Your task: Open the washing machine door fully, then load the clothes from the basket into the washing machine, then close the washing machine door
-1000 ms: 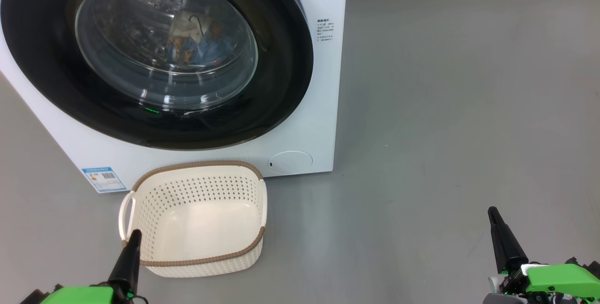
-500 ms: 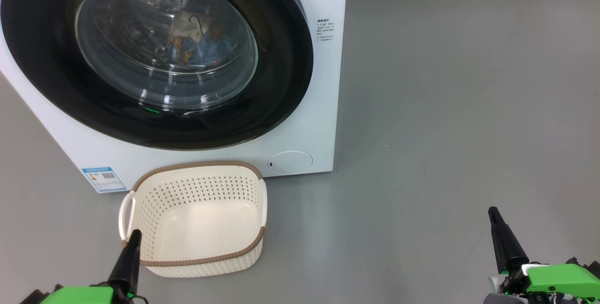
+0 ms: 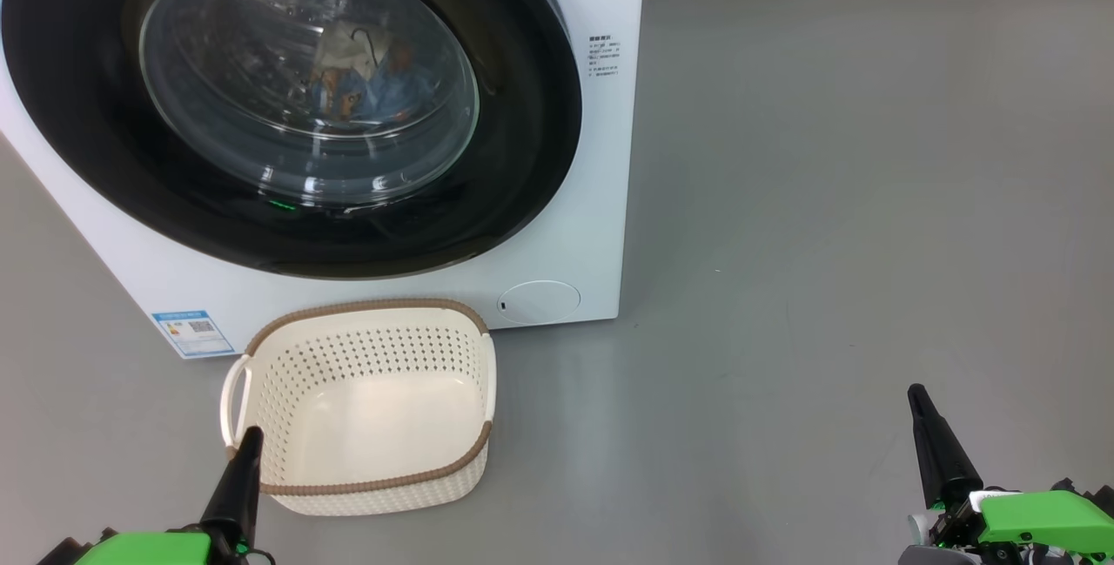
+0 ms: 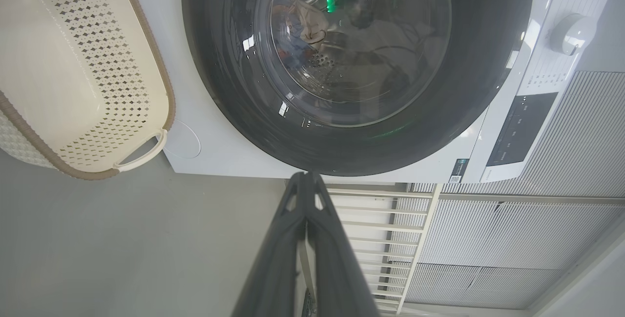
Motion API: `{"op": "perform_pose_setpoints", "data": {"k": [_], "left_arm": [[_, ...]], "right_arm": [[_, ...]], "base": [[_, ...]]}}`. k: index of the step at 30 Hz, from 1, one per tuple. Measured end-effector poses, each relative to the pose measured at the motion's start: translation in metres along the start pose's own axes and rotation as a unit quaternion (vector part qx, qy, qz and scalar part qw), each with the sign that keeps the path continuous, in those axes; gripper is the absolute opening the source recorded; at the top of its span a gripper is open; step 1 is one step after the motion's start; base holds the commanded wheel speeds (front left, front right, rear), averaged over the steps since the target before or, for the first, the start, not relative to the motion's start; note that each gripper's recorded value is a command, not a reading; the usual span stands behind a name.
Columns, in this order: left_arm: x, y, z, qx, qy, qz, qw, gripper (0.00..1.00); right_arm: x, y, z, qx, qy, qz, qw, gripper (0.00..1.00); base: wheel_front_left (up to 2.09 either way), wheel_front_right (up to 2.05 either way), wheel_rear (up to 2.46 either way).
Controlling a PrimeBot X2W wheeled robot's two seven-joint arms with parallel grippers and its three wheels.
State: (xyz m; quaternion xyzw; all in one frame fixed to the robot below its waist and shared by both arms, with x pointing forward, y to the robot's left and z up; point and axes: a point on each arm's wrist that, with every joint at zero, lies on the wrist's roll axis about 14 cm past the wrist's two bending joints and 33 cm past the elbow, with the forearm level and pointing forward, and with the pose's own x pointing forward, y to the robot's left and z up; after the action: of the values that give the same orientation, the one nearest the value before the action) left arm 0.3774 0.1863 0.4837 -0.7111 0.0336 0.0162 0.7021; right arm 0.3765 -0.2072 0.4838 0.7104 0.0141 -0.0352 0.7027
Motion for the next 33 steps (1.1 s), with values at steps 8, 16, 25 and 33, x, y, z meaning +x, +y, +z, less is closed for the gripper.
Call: {"op": "perform_pose_setpoints", "data": {"k": [8,16,25,33], "left_arm": [[0.0000,0.0000,-0.0001,0.000,0.000,0.000,1.000,0.00],[0.0000,0.0000,0.0000,0.000,0.000,0.000,1.000,0.00],[0.0000,0.0000,0.0000,0.000,0.000,0.000,1.000,0.00],[0.0000,0.0000,0.0001,0.000,0.000,0.000,1.000,0.00]], "right_arm": [[0.0000,0.0000,0.0002,0.000,0.000,0.000,1.000,0.00],[0.0000,0.0000,0.0004,0.000,-0.001,0.000,1.000,0.00],[-0.0001,0.0001,0.0007,0.000,-0.001,0.000,1.000,0.00],[-0.0001,0.0000,0.0009,0.000,-0.001,0.000,1.000,0.00]], "base": [[0.00,0.00,0.00],[0.00,0.00,0.00],[0.00,0.00,0.00],[0.00,0.00,0.00]]}}
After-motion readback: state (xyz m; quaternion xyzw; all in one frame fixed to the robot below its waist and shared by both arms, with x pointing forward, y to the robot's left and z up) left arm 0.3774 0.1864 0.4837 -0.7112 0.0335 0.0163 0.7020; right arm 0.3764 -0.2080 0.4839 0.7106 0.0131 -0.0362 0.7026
